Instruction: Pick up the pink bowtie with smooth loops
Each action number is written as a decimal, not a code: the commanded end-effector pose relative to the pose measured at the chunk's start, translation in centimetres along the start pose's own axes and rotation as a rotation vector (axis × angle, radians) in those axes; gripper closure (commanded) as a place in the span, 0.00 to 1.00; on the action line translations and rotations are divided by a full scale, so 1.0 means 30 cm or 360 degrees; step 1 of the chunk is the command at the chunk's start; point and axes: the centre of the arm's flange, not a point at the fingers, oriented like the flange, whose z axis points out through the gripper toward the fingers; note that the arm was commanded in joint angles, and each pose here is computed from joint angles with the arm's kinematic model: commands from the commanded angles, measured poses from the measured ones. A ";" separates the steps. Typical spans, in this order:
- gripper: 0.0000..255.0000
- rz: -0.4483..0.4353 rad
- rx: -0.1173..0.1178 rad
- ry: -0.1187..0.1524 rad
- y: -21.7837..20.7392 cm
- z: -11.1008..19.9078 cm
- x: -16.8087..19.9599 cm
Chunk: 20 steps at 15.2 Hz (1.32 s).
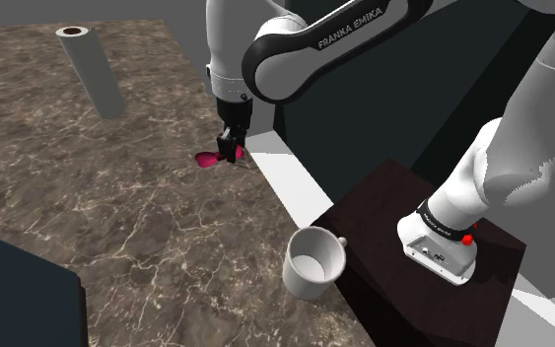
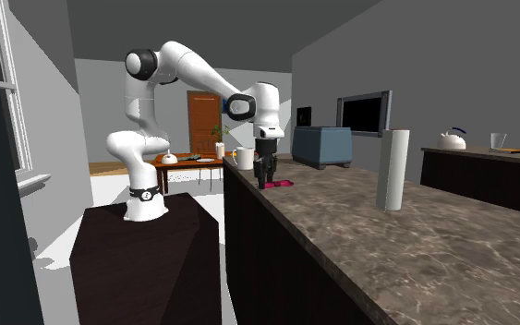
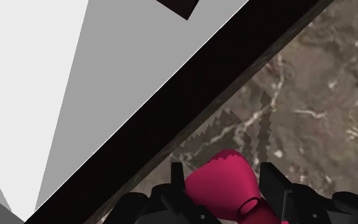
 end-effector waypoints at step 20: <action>1.00 0.0000 0.0000 -0.0002 0.001 -0.244 0.002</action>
